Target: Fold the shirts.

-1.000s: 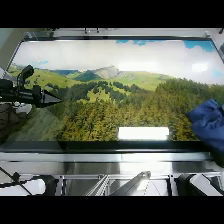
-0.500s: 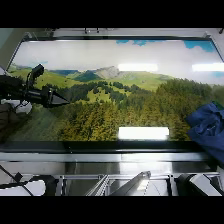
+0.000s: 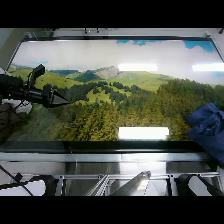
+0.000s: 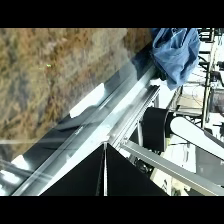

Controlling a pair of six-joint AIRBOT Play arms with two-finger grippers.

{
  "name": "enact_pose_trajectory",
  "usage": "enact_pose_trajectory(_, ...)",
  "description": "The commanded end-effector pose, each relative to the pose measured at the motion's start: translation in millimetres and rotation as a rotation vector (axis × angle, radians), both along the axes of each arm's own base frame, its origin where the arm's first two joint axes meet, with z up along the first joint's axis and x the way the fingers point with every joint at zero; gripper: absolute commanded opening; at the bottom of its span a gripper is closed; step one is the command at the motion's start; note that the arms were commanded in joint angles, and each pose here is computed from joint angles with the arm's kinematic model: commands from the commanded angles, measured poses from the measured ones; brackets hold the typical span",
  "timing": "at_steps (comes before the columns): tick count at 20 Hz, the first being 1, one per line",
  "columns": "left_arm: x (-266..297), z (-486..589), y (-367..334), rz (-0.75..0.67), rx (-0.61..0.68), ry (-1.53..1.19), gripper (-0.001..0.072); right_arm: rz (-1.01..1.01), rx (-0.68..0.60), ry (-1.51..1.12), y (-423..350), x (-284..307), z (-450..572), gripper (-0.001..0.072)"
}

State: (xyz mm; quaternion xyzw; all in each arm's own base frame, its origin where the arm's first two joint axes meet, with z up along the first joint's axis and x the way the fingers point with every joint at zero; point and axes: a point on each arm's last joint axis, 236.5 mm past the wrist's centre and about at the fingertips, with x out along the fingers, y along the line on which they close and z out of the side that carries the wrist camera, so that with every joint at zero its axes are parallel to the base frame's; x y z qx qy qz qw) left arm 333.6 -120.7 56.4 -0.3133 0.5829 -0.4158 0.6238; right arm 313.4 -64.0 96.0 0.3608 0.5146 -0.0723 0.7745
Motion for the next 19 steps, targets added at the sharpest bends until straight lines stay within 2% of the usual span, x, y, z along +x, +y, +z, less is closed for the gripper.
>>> enact_pose_trajectory(1, 2.6, 9.7, 1.6, 0.022, 0.03, -0.051, 0.0, 0.245, 0.042, -0.235, 111.2, 80.0, 12.9, 0.0024)
enact_pose_trajectory(6, 12.6, 23.1, 17.4, 0.159, 0.193, -0.191, 0.0001, 0.446, 0.042, -0.174, 187.3, 109.7, -53.2, 0.0022)
enact_pose_trajectory(7, 10.3, 23.3, 19.5, 0.182, 0.209, -0.209, 0.002, 0.471, 0.034, -0.177, 194.0, 111.7, -58.8, 0.0023)
enact_pose_trajectory(19, 2.6, 46.3, 20.7, 0.232, 0.242, -0.311, 0.0018, 0.493, 0.07, -0.185, 203.9, 110.5, -57.9, 0.0024)
